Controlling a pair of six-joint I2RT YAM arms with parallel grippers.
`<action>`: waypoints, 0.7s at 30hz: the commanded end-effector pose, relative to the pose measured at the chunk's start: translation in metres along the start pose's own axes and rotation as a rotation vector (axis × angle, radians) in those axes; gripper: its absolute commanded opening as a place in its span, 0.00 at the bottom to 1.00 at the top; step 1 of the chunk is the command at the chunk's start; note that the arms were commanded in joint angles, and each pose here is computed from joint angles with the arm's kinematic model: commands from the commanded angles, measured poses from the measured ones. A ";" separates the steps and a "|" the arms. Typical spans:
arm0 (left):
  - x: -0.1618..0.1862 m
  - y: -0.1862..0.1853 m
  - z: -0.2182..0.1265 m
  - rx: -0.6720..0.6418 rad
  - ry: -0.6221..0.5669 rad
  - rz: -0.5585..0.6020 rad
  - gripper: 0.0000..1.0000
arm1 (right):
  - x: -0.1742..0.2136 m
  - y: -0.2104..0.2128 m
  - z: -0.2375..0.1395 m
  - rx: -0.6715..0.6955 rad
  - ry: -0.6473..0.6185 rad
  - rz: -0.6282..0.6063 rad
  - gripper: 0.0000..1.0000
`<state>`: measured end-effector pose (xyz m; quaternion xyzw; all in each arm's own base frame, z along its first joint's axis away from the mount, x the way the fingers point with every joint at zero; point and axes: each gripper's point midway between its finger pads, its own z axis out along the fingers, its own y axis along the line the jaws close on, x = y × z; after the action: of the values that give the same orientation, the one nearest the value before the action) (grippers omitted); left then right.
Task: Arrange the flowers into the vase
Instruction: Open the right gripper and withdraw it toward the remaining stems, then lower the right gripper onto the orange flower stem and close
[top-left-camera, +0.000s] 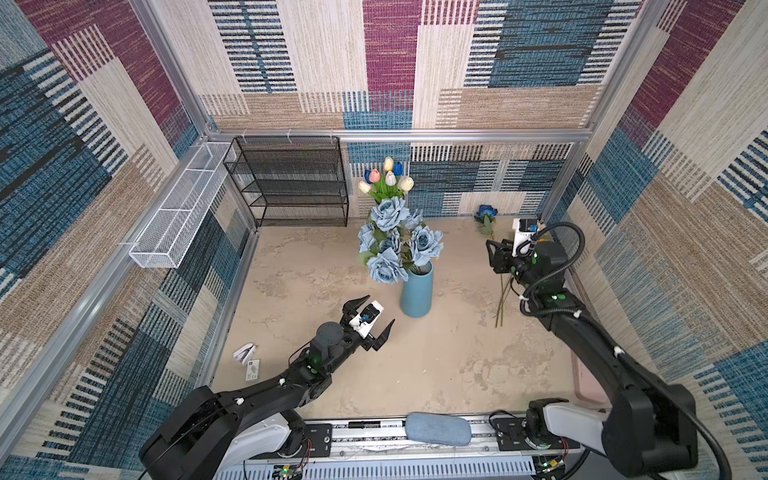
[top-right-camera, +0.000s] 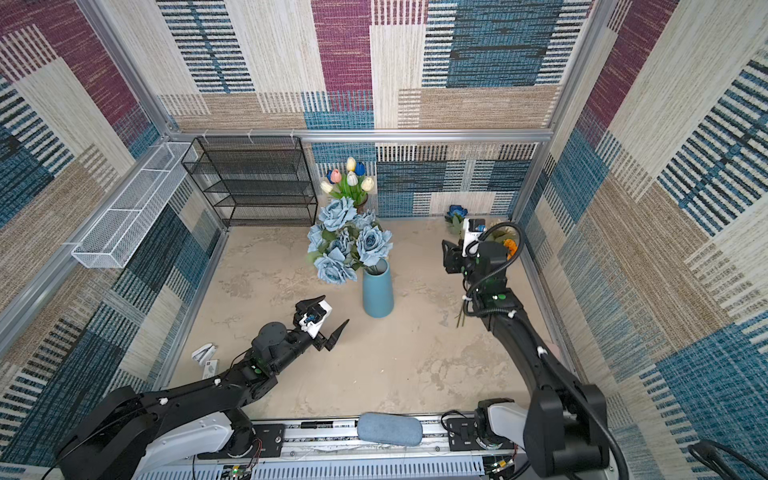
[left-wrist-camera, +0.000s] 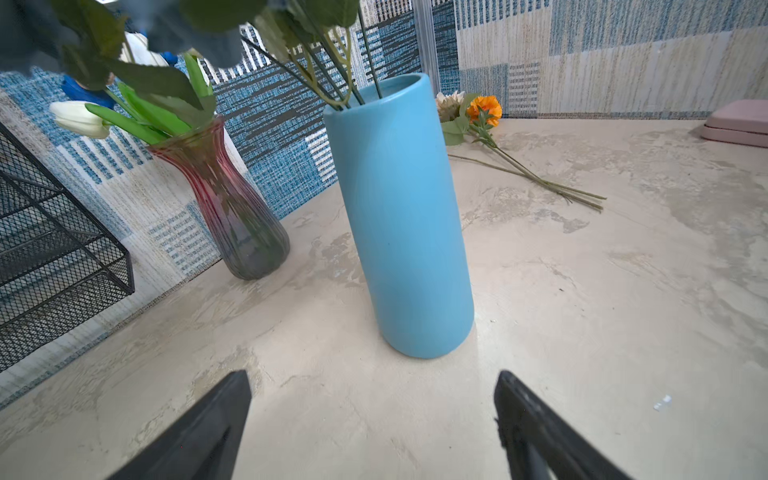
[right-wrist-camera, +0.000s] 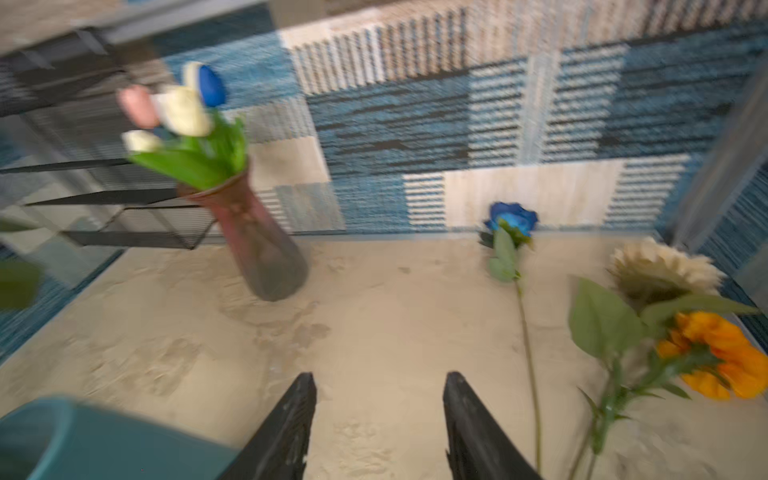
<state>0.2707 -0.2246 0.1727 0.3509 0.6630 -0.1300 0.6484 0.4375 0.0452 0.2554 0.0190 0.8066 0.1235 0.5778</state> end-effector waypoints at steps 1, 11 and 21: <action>-0.009 0.000 -0.003 0.007 -0.027 0.003 0.95 | 0.029 -0.039 0.036 0.129 0.191 0.070 0.47; -0.009 0.002 -0.005 -0.004 -0.032 0.018 0.94 | 0.081 -0.153 0.078 0.376 0.429 0.186 0.37; -0.005 -0.003 0.000 0.019 -0.010 0.007 0.94 | 0.156 -0.178 0.081 0.386 0.573 0.275 0.29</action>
<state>0.2692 -0.2237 0.1684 0.3555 0.6675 -0.1276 0.6417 0.4804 -0.0878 0.0508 0.1945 0.9358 0.0334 0.2921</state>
